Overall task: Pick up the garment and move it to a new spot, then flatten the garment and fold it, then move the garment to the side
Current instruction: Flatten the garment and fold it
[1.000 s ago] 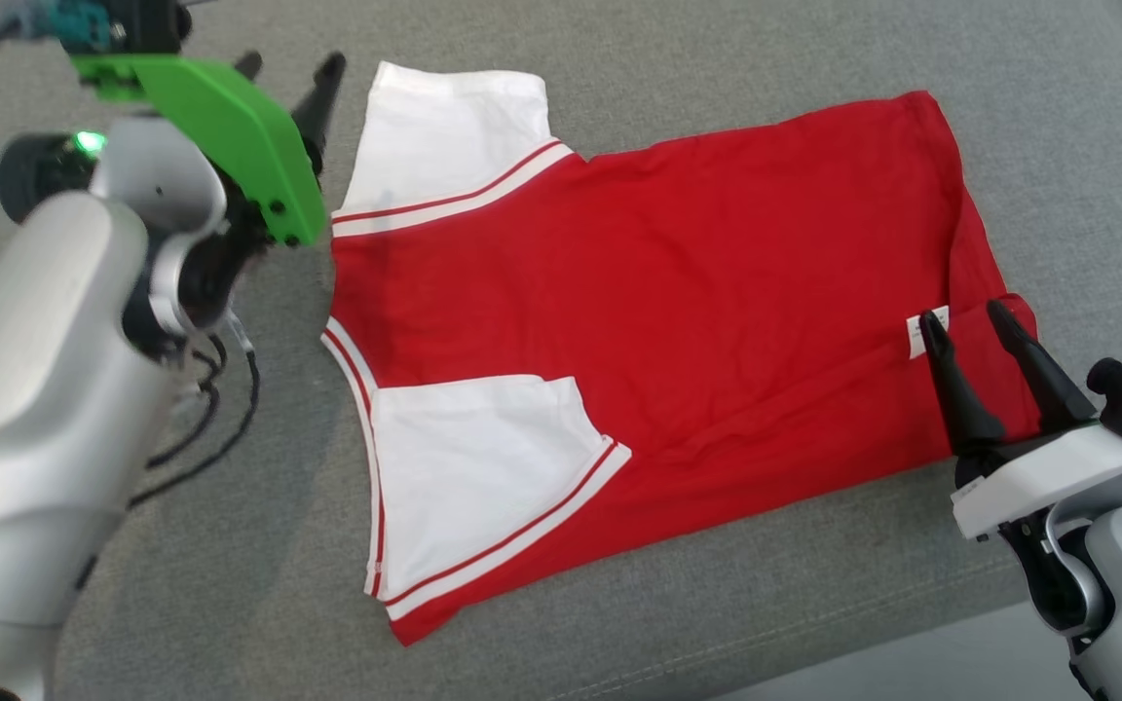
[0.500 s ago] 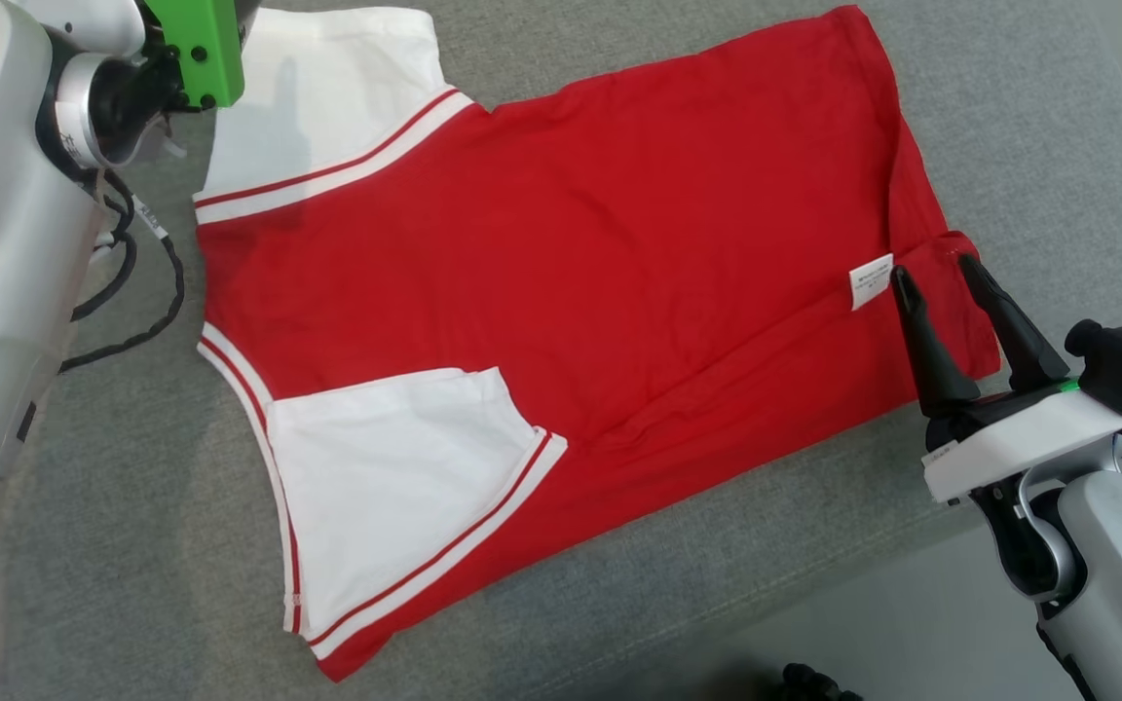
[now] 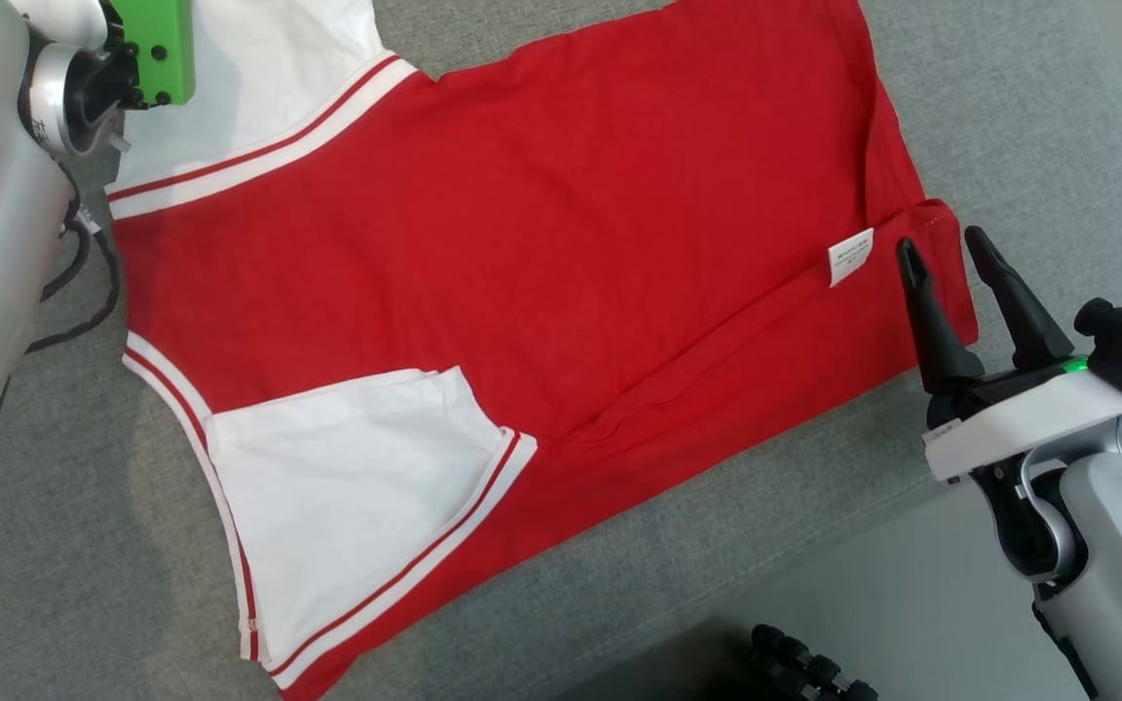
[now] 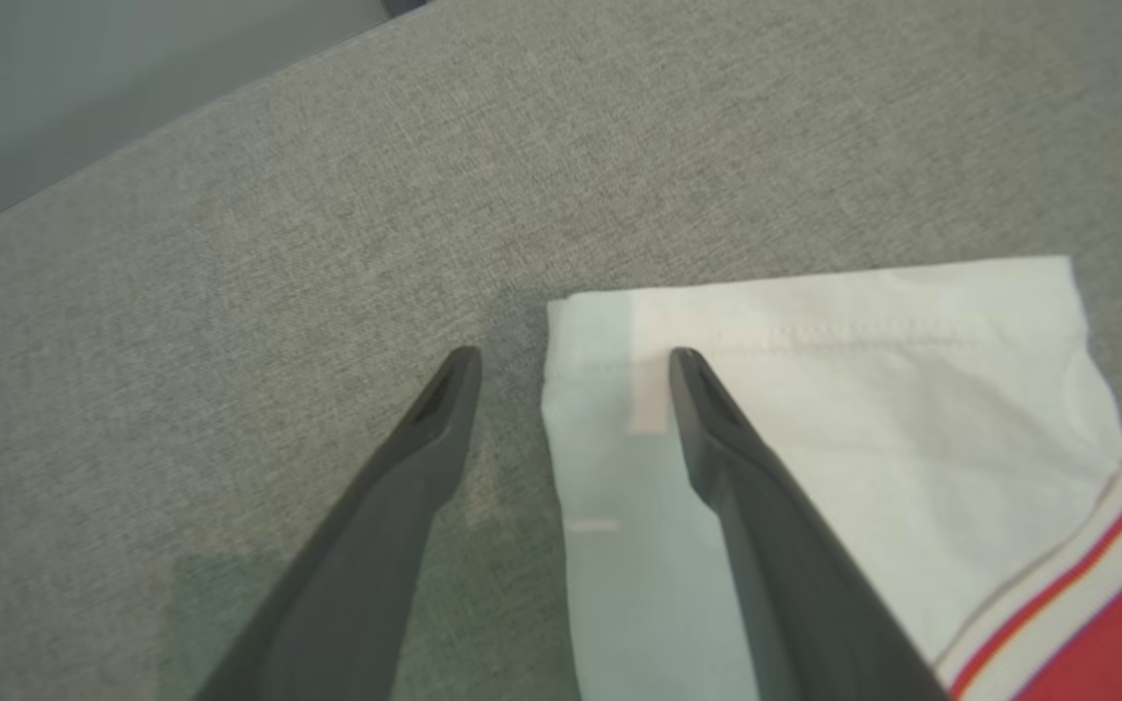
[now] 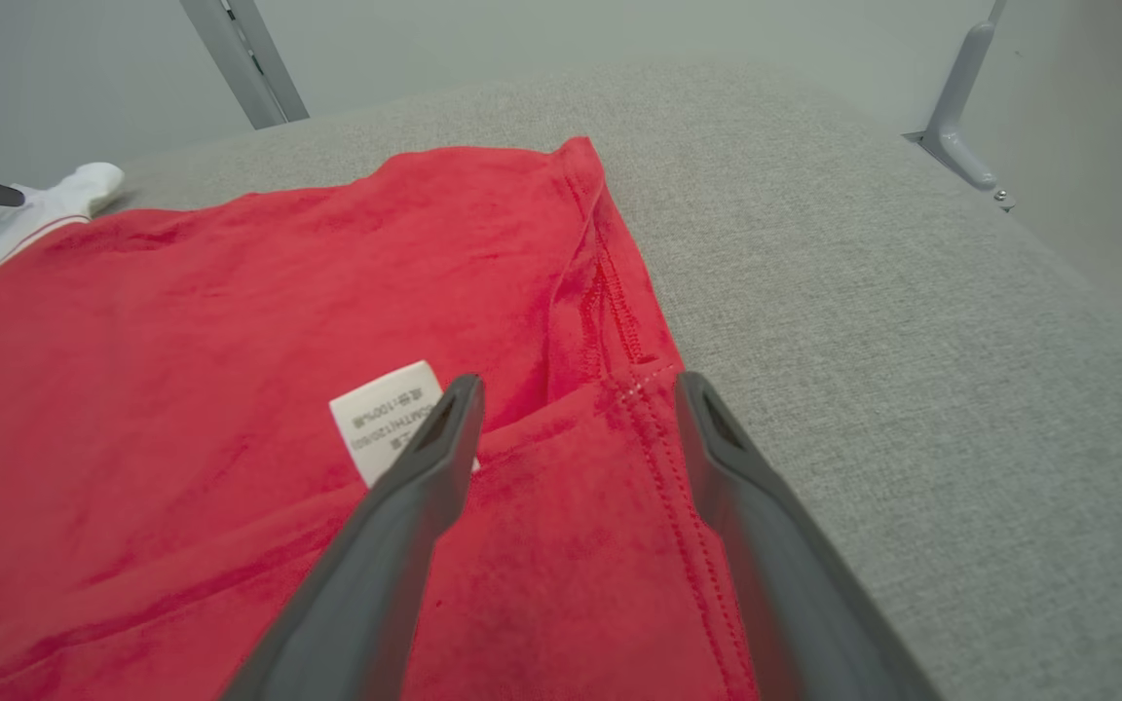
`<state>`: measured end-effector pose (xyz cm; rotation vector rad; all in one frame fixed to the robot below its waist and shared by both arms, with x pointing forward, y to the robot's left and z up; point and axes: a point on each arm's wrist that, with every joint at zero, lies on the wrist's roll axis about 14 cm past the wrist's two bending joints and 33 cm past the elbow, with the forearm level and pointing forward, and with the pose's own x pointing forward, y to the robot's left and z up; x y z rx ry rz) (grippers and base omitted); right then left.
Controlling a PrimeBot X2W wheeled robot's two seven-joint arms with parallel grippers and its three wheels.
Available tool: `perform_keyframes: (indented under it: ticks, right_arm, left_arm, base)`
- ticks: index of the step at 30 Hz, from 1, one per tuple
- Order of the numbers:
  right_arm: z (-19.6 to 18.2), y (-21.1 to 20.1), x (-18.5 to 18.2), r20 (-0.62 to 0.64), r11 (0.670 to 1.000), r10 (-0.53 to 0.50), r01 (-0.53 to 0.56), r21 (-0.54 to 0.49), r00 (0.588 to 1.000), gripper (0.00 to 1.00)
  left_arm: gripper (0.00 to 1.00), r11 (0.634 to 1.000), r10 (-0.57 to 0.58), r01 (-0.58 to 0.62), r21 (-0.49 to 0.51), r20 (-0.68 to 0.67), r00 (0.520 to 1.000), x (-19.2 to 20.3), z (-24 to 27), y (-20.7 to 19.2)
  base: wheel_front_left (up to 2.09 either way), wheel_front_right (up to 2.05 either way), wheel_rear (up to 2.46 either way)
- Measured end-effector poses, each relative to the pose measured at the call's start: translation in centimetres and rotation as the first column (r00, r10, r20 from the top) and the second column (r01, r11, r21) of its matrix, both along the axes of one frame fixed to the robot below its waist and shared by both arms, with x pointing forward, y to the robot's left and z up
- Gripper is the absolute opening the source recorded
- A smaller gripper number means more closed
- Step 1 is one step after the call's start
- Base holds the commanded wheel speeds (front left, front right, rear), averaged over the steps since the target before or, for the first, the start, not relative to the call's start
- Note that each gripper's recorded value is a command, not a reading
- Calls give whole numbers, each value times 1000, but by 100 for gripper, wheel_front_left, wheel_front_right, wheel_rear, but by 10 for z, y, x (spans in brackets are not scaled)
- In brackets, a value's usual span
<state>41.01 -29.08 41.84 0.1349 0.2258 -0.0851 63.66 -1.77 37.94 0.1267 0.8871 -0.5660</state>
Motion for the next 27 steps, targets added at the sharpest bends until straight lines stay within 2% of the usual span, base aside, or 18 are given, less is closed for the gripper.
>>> perform_keyframes:
  ticks: [2, 3, 6, 7, 9, 10, 11, 15, 20, 27]
  right_arm:
    - [0, -2, 0, -2, 1000, -5, 5, -4, 1000, 100]
    - [0, -3, 1, 0, 1000, -6, 6, -6, 1000, 100]
    - [2, -4, 3, 4, 1000, -5, 5, -12, 1000, 100]
    - [2, -4, 3, 4, 1000, -4, 4, -13, 1000, 100]
    - [2, -4, 4, 3, 1000, -2, 2, -15, 1000, 100]
    - [2, -4, 5, 4, 1000, 1, -1, -18, 1000, 100]
    - [2, -4, 6, 4, 1000, 2, -2, -20, 1000, 100]
    - [5, -5, 11, 10, 999, 15, -14, -34, 1000, 100]
    - [23, -11, 37, 53, 996, 47, -43, -72, 997, 100]
    - [24, -35, 85, -64, 998, -5, 1, -65, 998, 100]
  left_arm:
    - [100, 1000, -7, 7, 9, -12, 1000, 0, -4, 0]
    - [93, 1000, -11, 11, 14, -10, 1000, 0, -6, 0]
    - [48, 1000, -9, 9, 16, 0, 1000, 4, -7, 1]
    - [38, 1000, -12, 12, 13, 2, 1000, 4, -8, 0]
    - [5, 1000, -20, 19, 12, 5, 1000, 5, -9, -2]
    - [5, 1000, -22, 22, 12, 5, 1000, 5, -10, -2]
    - [0, 1000, -21, 21, 11, 7, 1000, 6, -11, -3]
    - [0, 1000, -15, 15, 0, -8, 1000, 6, -14, -3]
    - [0, 1000, -14, 15, -23, 8, 1000, 7, -10, -5]
    - [0, 998, -19, 22, -61, 44, 999, 11, 4, -10]
  base:
    - [0, 0, 0]
    - [0, 0, 0]
    - [0, 0, 0]
    - [0, 0, 0]
    - [0, 0, 0]
    - [0, 0, 0]
    - [0, 0, 0]
    - [0, 0, 0]
    - [0, 0, 0]
    - [0, 0, 0]
